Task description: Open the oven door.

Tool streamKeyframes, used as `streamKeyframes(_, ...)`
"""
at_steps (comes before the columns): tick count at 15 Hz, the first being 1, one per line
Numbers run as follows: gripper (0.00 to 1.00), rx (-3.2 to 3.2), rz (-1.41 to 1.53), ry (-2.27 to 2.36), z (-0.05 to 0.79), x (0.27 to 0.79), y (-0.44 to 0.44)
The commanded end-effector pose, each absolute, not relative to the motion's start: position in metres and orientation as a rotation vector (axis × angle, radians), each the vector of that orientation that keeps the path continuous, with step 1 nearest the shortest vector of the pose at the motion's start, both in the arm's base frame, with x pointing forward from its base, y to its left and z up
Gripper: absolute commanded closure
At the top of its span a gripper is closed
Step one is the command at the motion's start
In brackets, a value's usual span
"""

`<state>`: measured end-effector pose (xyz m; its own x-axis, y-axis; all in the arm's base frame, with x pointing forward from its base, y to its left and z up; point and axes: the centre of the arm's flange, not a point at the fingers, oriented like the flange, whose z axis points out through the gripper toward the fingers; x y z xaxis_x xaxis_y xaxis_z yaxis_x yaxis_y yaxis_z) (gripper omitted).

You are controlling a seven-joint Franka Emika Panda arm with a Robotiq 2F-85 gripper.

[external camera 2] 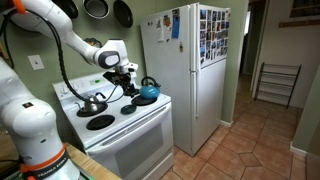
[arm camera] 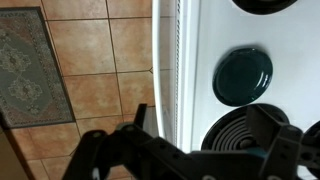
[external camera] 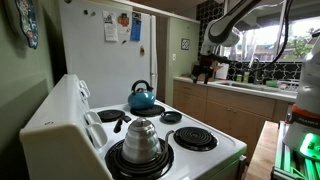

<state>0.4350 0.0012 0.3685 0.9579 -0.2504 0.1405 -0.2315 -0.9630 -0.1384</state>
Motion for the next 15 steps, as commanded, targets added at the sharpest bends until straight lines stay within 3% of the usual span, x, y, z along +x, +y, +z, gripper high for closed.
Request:
streamKeyframes(1,0.0,-3.023,-0.267,0.327,0.326,0.426,-0.018)
streamKeyframes(13,0.0,-3.058,-0.24,0.352,0.204,0.422,-0.04)
streamKeyframes(15,0.0,-3.062,-0.243,0.329,0.223,0.413,-0.033)
